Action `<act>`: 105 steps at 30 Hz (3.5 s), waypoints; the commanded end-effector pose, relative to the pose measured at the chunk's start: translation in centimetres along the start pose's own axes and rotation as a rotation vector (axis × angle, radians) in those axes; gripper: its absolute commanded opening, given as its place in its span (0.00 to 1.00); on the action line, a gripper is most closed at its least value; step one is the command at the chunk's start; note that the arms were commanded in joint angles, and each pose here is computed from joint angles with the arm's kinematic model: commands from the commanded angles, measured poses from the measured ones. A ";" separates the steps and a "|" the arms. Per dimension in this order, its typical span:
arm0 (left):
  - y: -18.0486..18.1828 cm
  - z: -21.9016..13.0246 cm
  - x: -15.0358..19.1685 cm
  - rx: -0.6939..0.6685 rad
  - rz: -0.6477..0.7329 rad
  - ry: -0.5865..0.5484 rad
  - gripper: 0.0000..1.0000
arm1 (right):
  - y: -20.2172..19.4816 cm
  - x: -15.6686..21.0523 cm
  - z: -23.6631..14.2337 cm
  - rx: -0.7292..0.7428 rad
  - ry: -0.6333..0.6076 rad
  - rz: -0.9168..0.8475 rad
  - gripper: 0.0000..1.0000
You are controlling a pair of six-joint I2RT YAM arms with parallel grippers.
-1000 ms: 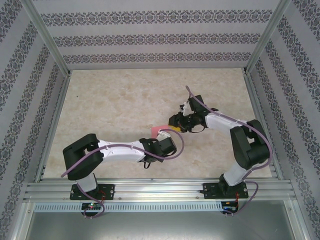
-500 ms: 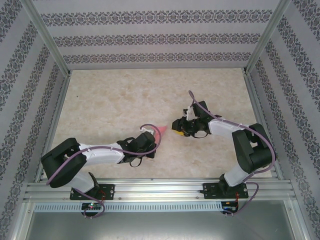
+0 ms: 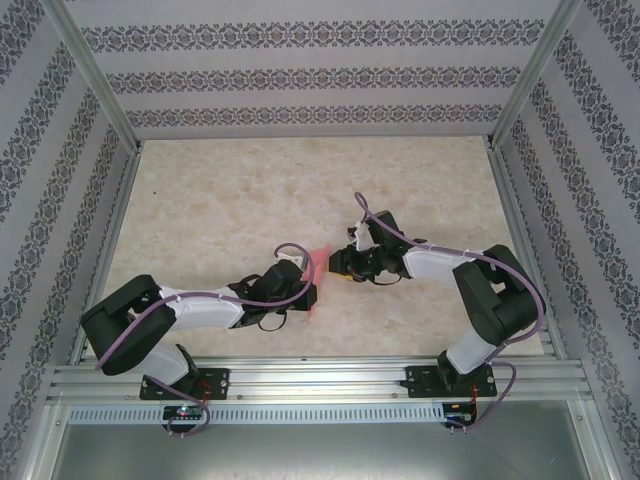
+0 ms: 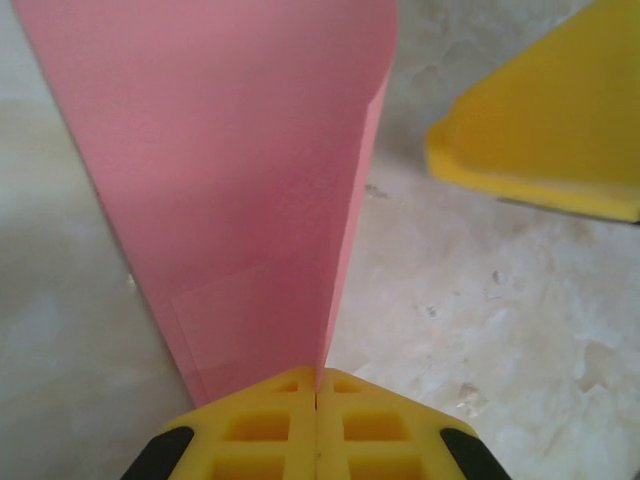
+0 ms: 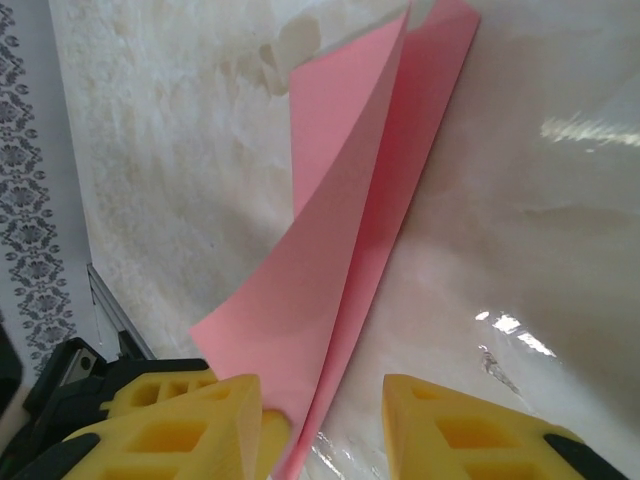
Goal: Fold a paper plane with a square sheet of paper (fold left side to right side)
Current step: Fold the wing for the fifth time at the center of the table.
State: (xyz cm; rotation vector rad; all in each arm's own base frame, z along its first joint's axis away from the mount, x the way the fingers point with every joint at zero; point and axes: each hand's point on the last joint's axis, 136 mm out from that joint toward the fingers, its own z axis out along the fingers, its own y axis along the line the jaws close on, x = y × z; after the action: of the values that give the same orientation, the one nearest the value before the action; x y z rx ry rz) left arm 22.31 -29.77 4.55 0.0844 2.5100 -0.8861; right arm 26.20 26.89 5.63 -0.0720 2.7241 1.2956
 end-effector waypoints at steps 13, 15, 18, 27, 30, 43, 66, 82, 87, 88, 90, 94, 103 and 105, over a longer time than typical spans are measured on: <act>0.4 1.0 -0.5 0.042 -0.101 -0.024 0.06 | 0.5 -0.2 2.8 0.014 0.016 -0.024 0.38; 0.5 1.1 -0.4 0.038 -0.103 -0.021 0.06 | 0.4 -0.2 3.0 0.017 0.019 -0.021 0.38; 0.7 1.2 -0.4 0.036 -0.110 -0.020 0.06 | 0.4 -0.4 3.2 0.021 0.019 -0.019 0.38; 0.8 1.4 -0.3 0.039 -0.123 -0.015 0.09 | -0.5 -0.3 3.9 0.076 0.041 -0.007 0.37; 1.0 1.5 -0.2 0.038 -0.125 -0.011 0.10 | -1.0 -0.1 4.1 0.093 0.050 0.004 0.37; 0.8 1.0 -0.5 0.040 -0.126 -0.018 0.27 | -2.1 0.5 4.5 0.123 0.068 0.022 0.38; 1.6 -1.4 -5.7 0.140 -0.223 -0.003 0.34 | -1.8 0.3 4.5 0.111 0.069 0.015 0.38; 1.8 1.4 -7.1 0.155 -0.223 0.023 0.34 | -1.9 0.5 4.5 0.112 0.079 0.014 0.38; 2.0 2.1 -7.0 0.146 -0.227 0.035 0.32 | -1.8 0.4 4.6 0.110 0.080 0.011 0.38; 2.1 2.2 -7.0 0.146 -0.229 0.038 0.31 | -1.8 0.5 4.6 0.110 0.082 0.013 0.38; 2.1 2.4 -7.0 0.148 -0.233 0.039 0.29 | -1.8 0.5 4.6 0.111 0.084 0.013 0.38; 1.9 2.7 -7.2 0.159 -0.236 0.037 0.24 | -1.9 0.6 4.7 0.113 0.089 0.015 0.38; 3.0 2.6 -6.5 0.113 -0.233 0.040 0.05 | -1.8 0.4 4.7 0.112 0.088 0.010 0.39; 3.3 2.6 -6.3 0.103 -0.235 0.039 0.03 | -1.8 0.4 4.7 0.112 0.087 0.010 0.39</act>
State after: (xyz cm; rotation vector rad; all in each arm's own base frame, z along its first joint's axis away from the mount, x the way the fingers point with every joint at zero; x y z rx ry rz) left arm 29.06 -28.61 3.92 -0.1671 2.5674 -1.1532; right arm 26.54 29.36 2.41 -0.0732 2.8466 1.2114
